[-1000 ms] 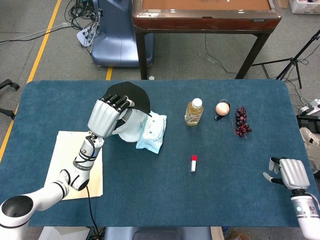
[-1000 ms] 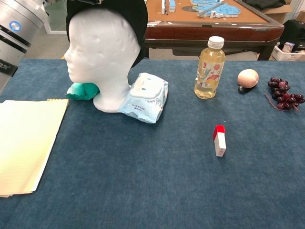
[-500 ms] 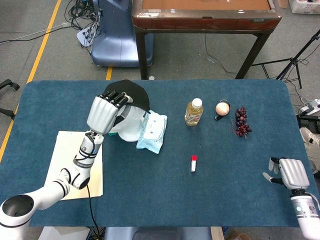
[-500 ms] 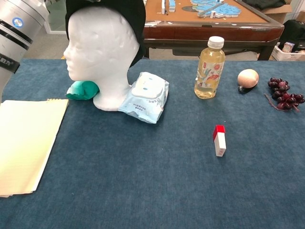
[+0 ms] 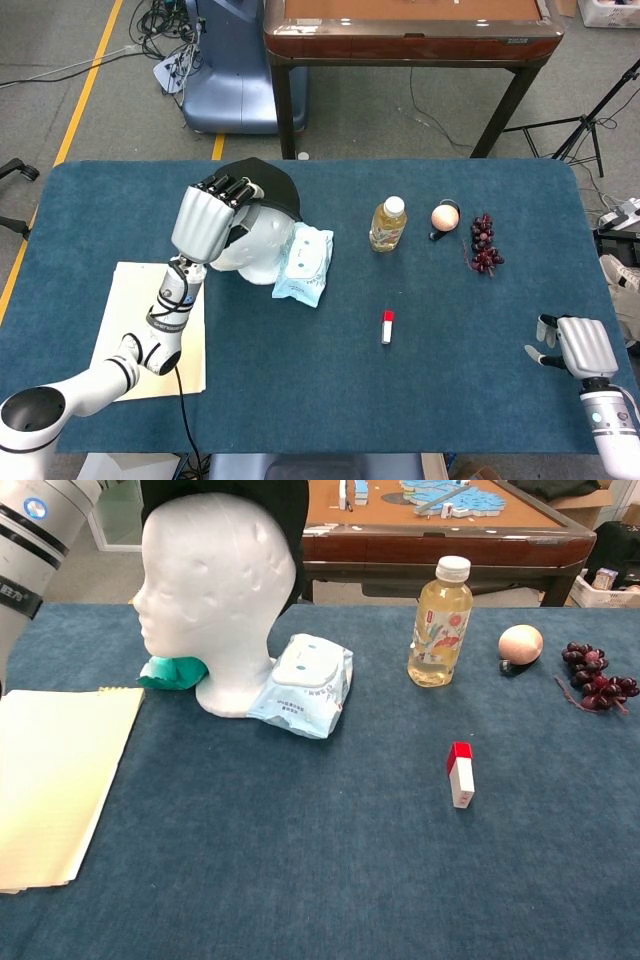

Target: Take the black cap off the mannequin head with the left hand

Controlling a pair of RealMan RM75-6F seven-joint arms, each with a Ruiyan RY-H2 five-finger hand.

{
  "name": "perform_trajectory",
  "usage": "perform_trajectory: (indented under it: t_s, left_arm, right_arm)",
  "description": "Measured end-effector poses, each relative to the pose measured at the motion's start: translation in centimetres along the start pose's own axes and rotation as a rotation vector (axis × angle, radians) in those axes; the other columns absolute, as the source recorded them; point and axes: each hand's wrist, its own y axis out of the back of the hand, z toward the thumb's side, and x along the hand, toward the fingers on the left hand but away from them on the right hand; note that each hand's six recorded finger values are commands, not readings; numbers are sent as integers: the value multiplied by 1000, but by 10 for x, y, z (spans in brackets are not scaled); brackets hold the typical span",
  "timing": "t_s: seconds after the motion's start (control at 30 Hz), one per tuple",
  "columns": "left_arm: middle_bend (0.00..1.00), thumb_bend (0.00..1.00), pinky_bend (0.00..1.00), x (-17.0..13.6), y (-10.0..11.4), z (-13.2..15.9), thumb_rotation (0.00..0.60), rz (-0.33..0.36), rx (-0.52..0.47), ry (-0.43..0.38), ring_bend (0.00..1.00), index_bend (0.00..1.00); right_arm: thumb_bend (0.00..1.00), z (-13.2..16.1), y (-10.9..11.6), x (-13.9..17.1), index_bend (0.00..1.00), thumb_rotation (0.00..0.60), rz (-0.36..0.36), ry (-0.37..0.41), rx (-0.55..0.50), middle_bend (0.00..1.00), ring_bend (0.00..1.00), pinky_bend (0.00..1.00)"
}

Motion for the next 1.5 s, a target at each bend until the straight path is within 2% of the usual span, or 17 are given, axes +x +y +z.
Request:
perform_trajectory:
  t_s: [0.37,0.93,1.5]
  left_arm:
    - [631,584,707,13,-6,-5,600,-37,30,11,555,555]
    - [632,584,707,25,-11,-30,600,-66,76,81,555,555]
    - [634,584,709,19,3,-69,600,-52,155,169,555,555]
  right_arm:
    - [183,0,-1,0,649,600,3,0,1,716,579,606]
    - [183,0,-2,-1,649,600,5,0,2,716,579,606]
    - [184,4,-4,-1,649,600,13,9,5,716,579,606]
